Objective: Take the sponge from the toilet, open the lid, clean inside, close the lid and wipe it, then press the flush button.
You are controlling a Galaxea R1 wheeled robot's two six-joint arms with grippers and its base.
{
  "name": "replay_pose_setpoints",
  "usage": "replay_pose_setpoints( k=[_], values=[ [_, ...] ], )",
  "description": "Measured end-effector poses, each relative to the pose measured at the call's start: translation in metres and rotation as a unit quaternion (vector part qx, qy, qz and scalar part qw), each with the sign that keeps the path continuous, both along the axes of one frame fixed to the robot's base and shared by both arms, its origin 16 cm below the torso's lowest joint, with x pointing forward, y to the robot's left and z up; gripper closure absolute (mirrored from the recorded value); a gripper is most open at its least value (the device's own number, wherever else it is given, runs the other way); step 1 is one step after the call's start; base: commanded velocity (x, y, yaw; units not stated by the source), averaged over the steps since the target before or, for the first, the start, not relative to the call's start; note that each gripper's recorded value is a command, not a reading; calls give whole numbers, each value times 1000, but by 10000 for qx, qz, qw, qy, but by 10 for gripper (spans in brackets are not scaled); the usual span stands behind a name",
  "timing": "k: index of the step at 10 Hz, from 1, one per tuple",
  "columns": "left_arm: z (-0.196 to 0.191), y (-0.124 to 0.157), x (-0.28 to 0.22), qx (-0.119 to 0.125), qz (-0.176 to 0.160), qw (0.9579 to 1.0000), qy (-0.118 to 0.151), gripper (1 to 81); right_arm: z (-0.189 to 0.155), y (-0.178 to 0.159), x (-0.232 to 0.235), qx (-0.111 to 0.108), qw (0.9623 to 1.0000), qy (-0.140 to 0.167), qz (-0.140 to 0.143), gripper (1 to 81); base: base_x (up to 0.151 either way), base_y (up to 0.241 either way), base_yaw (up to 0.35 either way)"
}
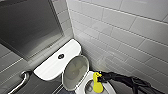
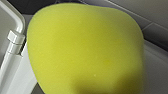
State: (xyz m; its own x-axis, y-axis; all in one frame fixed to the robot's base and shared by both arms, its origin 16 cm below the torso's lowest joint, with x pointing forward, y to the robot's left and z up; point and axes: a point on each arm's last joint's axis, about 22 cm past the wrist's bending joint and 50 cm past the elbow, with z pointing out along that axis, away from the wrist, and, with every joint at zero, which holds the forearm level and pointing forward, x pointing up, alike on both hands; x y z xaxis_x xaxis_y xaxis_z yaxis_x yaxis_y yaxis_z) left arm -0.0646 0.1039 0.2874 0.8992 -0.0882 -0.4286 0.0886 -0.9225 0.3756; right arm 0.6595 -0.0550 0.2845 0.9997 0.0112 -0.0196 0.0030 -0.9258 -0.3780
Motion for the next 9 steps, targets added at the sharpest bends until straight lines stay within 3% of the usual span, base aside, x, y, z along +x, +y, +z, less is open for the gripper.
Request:
replay_pose_setpoints(
  k=[2,4,6,9],
  values=[
    [0,0,0,0,3,10000,-3,10,-1,-4,0,12,10000,-40,29,811,0,0,0],
    [0,0,0,1,4,10000,-4,10,3,-5,-1,219,9994,-176,187,811,0,0,0],
    [0,0,0,2,6,10000,-2,10,12,-6,-7,556,9975,-323,294,811,0,0,0],
    [0,0,0,5,8,10000,-1,10,27,-10,-32,1157,9915,-576,156,811,0,0,0]
  ],
)
